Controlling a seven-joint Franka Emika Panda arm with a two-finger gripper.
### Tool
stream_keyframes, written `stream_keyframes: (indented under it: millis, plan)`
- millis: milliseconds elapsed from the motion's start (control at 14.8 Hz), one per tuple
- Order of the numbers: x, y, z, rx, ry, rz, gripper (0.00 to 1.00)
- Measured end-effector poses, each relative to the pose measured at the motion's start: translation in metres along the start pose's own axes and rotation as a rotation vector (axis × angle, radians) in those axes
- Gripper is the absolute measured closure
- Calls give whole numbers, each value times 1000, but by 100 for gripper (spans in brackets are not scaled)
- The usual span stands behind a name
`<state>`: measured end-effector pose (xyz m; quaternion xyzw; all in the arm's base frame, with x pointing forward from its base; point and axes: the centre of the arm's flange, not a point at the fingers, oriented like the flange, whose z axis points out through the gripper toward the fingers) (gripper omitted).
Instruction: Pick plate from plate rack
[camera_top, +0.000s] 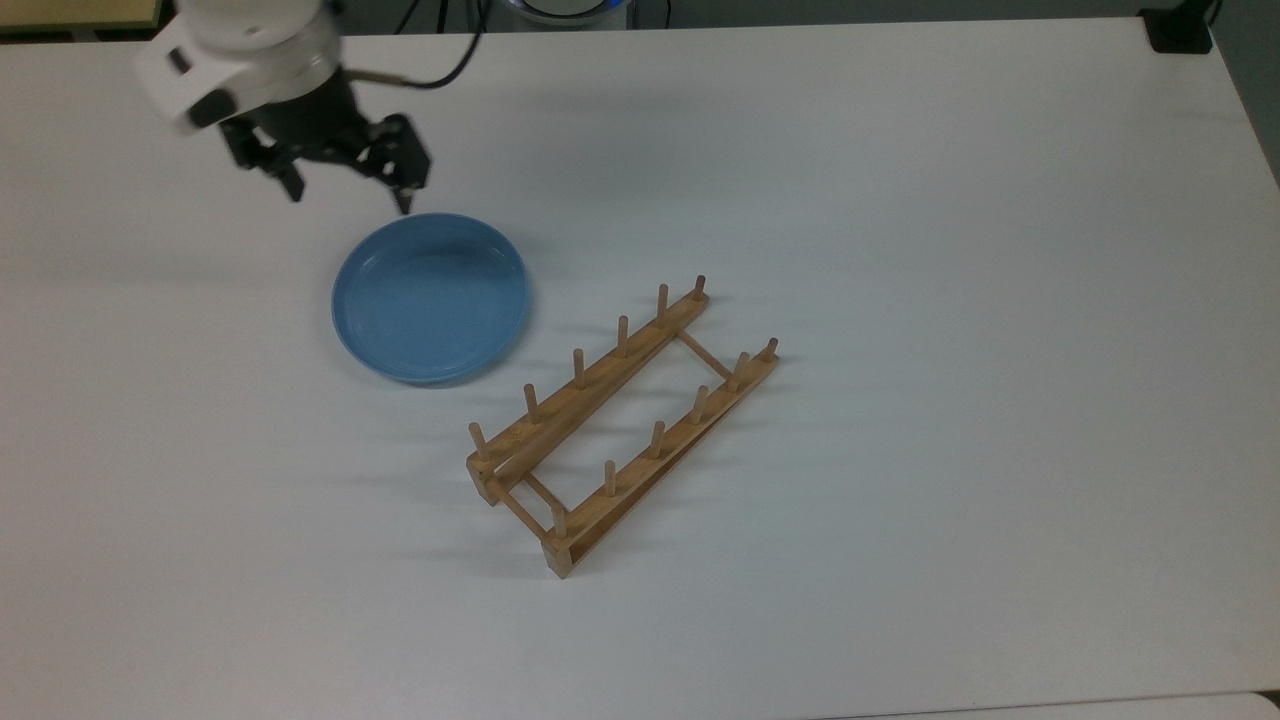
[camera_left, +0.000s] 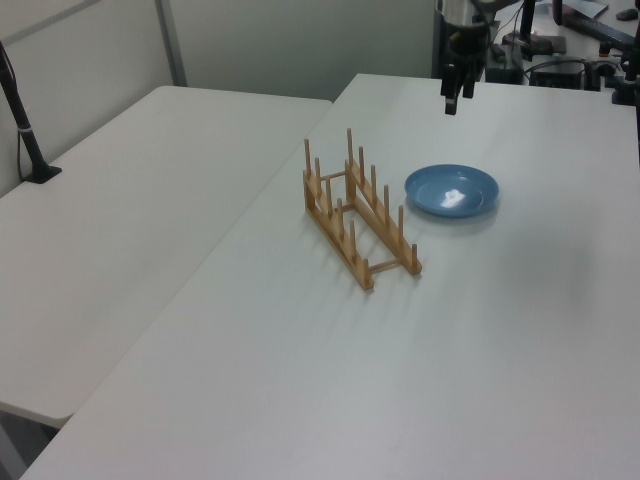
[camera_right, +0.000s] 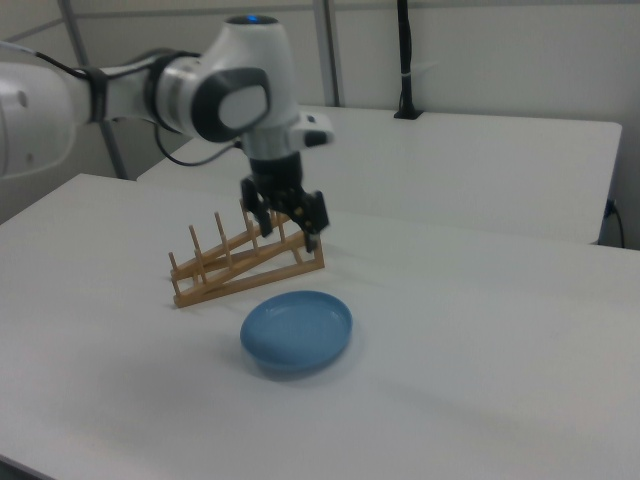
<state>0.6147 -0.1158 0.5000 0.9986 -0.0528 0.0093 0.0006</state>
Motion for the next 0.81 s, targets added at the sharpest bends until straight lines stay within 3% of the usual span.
stream_keyframes:
  millis: [405, 810]
  plan:
    - [-28, -76, -71, 12, -19, -60, 0]
    - [-37, -107, -78, 15, -31, -100, 0]
